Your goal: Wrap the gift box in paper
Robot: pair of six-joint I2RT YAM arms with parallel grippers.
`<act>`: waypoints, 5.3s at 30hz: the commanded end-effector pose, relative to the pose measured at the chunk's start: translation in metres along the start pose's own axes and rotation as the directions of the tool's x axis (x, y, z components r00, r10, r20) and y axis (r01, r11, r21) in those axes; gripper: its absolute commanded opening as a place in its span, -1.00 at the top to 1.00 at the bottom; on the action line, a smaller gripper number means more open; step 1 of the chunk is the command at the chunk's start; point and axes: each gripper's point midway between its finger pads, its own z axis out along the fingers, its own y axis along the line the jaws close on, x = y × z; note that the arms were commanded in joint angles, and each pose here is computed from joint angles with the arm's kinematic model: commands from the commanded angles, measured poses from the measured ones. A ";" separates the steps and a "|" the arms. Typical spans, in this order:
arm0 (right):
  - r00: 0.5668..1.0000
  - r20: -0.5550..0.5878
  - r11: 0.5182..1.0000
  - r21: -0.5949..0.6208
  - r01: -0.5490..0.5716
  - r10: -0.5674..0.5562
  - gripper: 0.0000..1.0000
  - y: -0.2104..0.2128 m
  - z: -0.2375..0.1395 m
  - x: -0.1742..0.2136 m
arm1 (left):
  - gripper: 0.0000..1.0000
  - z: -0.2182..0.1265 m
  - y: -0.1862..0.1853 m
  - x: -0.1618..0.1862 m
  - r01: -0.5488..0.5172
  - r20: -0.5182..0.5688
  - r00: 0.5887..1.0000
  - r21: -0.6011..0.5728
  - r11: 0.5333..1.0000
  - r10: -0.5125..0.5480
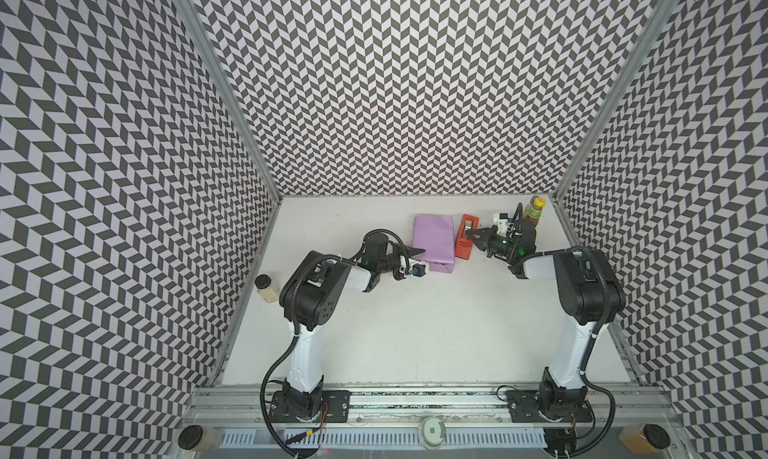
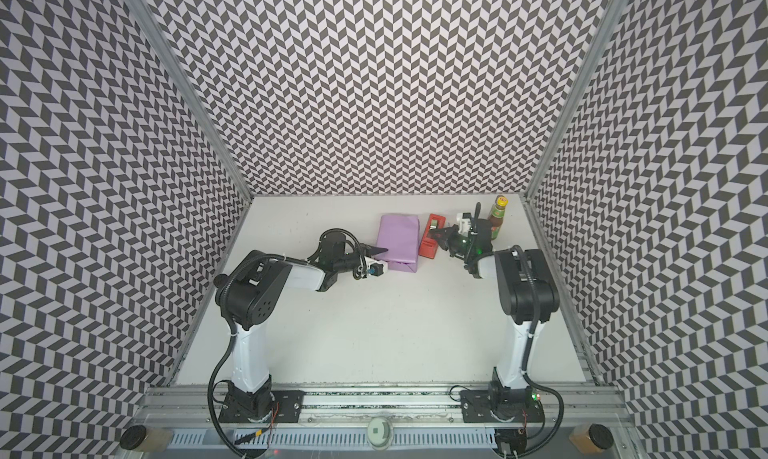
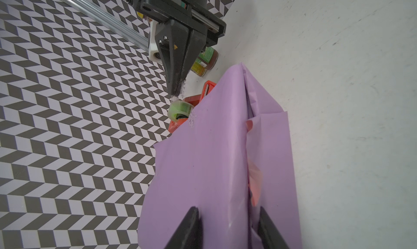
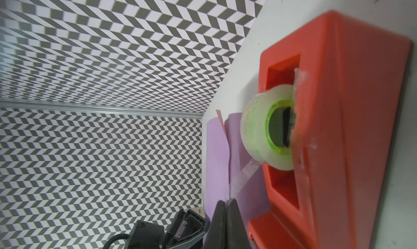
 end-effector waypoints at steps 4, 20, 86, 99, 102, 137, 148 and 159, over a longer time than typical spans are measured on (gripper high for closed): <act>0.999 -0.019 0.991 -0.127 0.041 -0.044 1.00 0.034 -0.008 0.009 | 0.18 0.002 -0.049 0.025 0.101 -0.107 0.990 0.133 0.986 -0.087; 0.994 -0.100 0.992 -0.119 0.034 -0.047 1.00 0.021 -0.023 0.060 | 0.18 0.002 -0.050 0.027 0.103 -0.113 0.990 0.134 0.986 -0.089; 0.985 -0.013 0.790 0.596 0.145 -0.171 1.00 -0.127 -0.024 0.061 | 0.18 0.003 -0.053 0.027 0.100 -0.116 0.990 0.137 0.985 -0.084; 0.900 -0.007 0.862 0.284 0.419 -0.435 1.00 -0.007 -0.043 0.068 | 0.19 0.003 -0.052 0.028 0.101 -0.119 0.989 0.137 0.985 -0.085; 0.858 -0.022 0.842 0.180 0.508 -0.513 1.00 0.021 -0.055 0.085 | 0.19 0.003 -0.053 0.028 0.102 -0.120 0.989 0.139 0.985 -0.085; 0.325 -0.113 0.340 -0.167 0.925 -0.939 1.00 0.050 0.006 0.170 | 0.19 0.003 -0.053 0.031 0.105 -0.127 0.988 0.142 0.984 -0.087; 0.243 -0.123 0.258 -0.125 0.958 -0.962 1.00 0.039 0.016 0.165 | 0.19 0.003 -0.053 0.030 0.107 -0.126 0.988 0.142 0.984 -0.089; 0.186 -0.142 0.198 -0.082 0.977 -0.972 1.00 0.031 0.021 0.163 | 0.20 0.003 -0.052 0.031 0.106 -0.126 0.988 0.141 0.984 -0.088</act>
